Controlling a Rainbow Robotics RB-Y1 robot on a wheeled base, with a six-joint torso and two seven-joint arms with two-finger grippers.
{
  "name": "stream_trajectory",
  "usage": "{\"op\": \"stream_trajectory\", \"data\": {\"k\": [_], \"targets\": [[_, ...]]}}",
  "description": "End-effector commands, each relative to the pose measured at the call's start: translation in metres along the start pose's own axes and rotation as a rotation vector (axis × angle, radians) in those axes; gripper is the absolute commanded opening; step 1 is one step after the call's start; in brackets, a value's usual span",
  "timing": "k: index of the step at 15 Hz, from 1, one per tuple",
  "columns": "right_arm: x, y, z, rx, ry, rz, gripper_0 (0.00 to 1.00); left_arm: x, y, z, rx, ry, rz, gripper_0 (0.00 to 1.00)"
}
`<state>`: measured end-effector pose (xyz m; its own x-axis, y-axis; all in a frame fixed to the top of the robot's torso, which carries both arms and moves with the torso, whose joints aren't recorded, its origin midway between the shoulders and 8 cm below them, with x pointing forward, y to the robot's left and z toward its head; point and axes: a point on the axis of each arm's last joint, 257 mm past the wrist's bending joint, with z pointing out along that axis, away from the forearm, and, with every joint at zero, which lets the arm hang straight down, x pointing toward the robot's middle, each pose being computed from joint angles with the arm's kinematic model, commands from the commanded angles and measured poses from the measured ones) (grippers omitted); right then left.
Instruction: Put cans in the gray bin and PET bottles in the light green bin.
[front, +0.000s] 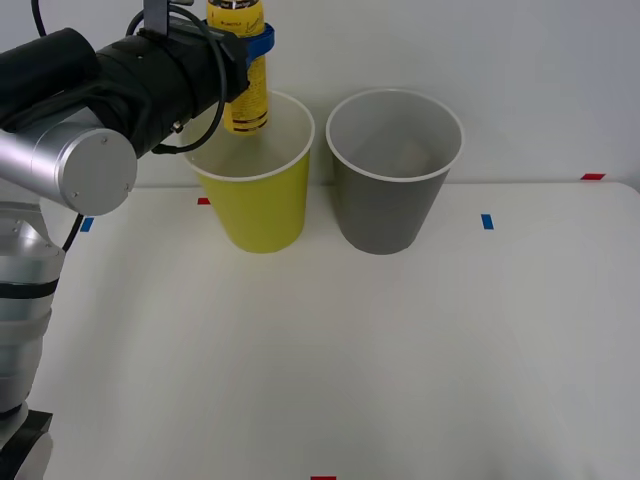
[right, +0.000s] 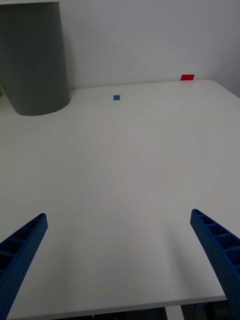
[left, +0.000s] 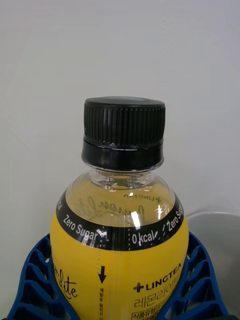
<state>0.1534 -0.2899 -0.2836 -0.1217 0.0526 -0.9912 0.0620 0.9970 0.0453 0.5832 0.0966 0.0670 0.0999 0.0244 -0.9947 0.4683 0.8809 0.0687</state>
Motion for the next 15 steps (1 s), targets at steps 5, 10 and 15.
{"op": "stream_trajectory", "data": {"k": [5, 10, 15], "targets": [[0.0, 0.0, 0.0, 0.0, 0.0, 0.0, 1.0, 0.003, -0.002, 0.009, -0.01, -0.008, 0.012, 0.0], [0.0, 0.0, 0.0, 0.0, 0.0, 0.0, 1.0, 0.004, -0.003, -0.01, 0.003, -0.014, 0.009, 1.0], [0.0, 0.0, 0.0, 0.0, 0.0, 0.0, 1.0, 0.023, -0.006, -0.11, -0.036, -0.026, 0.041, 1.0]]}}
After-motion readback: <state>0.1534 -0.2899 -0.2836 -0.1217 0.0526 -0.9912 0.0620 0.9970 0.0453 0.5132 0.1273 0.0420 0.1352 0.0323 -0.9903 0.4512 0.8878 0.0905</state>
